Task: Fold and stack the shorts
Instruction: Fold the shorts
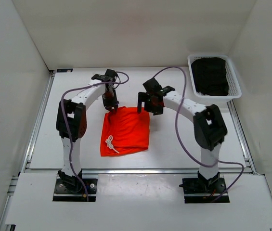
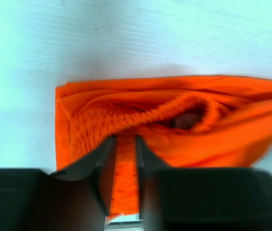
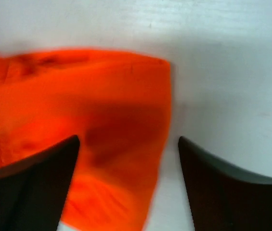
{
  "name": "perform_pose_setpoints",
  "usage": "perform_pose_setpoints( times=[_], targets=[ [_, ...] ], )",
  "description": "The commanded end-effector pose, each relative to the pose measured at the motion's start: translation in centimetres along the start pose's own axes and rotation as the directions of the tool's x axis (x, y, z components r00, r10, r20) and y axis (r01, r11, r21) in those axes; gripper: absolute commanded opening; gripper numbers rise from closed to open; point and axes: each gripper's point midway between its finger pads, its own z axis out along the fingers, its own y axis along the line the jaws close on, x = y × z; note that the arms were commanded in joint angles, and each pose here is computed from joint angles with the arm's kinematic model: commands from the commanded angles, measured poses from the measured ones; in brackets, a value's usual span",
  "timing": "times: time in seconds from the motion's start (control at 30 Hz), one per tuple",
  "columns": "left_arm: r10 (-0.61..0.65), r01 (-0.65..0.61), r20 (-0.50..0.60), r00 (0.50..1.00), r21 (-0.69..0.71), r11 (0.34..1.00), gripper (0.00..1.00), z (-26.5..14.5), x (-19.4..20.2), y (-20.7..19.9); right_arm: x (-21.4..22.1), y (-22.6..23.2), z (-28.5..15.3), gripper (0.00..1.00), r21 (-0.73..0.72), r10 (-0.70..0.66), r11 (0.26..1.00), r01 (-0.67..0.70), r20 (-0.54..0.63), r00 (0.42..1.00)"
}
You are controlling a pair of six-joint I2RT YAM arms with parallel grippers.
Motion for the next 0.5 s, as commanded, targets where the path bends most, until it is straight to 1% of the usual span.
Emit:
perform_pose_setpoints(
  times=[0.0, 0.03, 0.07, 0.1, 0.13, 0.17, 0.2, 0.23, 0.27, 0.3, 0.33, 0.37, 0.4, 0.43, 0.47],
  targets=[
    [0.038, -0.049, 0.195, 0.980, 0.053, 0.997, 0.36, -9.2, -3.0, -0.5, -4.6, 0.5, -9.2, 1.00, -0.024, -0.017, 0.999, 0.024, 0.255, 0.967],
    [0.054, -0.068, 0.214, 0.975, 0.058, 0.996, 0.46, -10.4, -2.9, -0.4, -5.1, 0.0, -12.3, 1.00, -0.022, -0.009, 1.000, 0.016, 0.315, 0.949],
    [0.051, -0.068, 0.246, 0.968, 0.063, 0.996, 0.66, -12.1, -3.1, -0.3, -5.2, -0.6, -13.6, 1.00, -0.004, -0.006, 1.000, 0.007, 0.343, 0.939],
    [0.054, -0.083, 0.298, 0.953, 0.086, 0.993, 0.74, -14.9, -2.9, -0.1, -5.2, -1.6, -14.6, 1.00, 0.011, 0.004, 1.000, -0.008, 0.364, 0.931],
    [0.061, -0.095, 0.322, 0.945, 0.094, 0.991, 0.81, -16.4, -2.6, 0.1, -5.4, -3.3, -17.1, 1.00, 0.041, 0.018, 0.998, -0.038, 0.412, 0.911],
    [0.057, -0.097, 0.338, 0.939, 0.102, 0.990, 0.82, -17.4, -2.1, 0.3, -4.3, -4.9, -17.1, 1.00, 0.078, 0.018, 0.996, -0.054, 0.405, 0.914],
    [0.046, -0.105, 0.394, 0.918, 0.130, 0.986, 0.93, -20.2, -1.4, 0.7, -4.1, -6.5, -17.7, 1.00, 0.110, 0.029, 0.991, -0.082, 0.417, 0.909],
    [0.039, -0.095, 0.390, 0.920, 0.126, 0.987, 0.93, -20.4, -0.5, 1.7, -3.7, -7.8, -19.4, 1.00, 0.124, 0.038, 0.987, -0.103, 0.446, 0.894],
    [0.036, -0.098, 0.405, 0.914, 0.133, 0.986, 0.93, -21.0, 0.2, 2.0, -1.9, -9.7, -19.0, 1.00, 0.178, 0.033, 0.977, -0.117, 0.415, 0.909],
    [0.024, -0.092, 0.426, 0.904, 0.141, 0.986, 0.93, -21.6, 0.7, 2.7, -1.5, -11.1, -19.4, 1.00, 0.216, 0.034, 0.967, -0.138, 0.425, 0.905],
    [-0.006, -0.068, 0.437, 0.899, 0.152, 0.986, 0.93, -22.1, 2.4, 4.0, -0.9, -12.5, -20.6, 1.00, 0.228, 0.048, 0.960, -0.165, 0.445, 0.894],
    [-0.031, -0.049, 0.443, 0.896, 0.167, 0.985, 0.93, -22.3, 3.3, 4.4, 0.0, -13.6, -20.7, 1.00, 0.253, 0.058, 0.950, -0.183, 0.435, 0.899],
    [-0.051, -0.040, 0.459, 0.887, 0.185, 0.982, 0.93, -22.3, 3.8, 4.6, 1.3, -14.6, -20.8, 1.00, 0.264, 0.061, 0.946, -0.189, 0.427, 0.902],
    [-0.088, -0.024, 0.504, 0.859, 0.211, 0.977, 0.93, -23.7, 4.8, 5.6, 1.9, -15.5, -20.9, 1.00, 0.284, 0.066, 0.937, -0.203, 0.427, 0.902],
    [-0.110, 0.013, 0.466, 0.878, 0.206, 0.978, 0.93, -21.7, 6.4, 6.4, 2.6, -16.1, -20.9, 1.00, 0.297, 0.072, 0.930, -0.214, 0.425, 0.902]
  ],
)
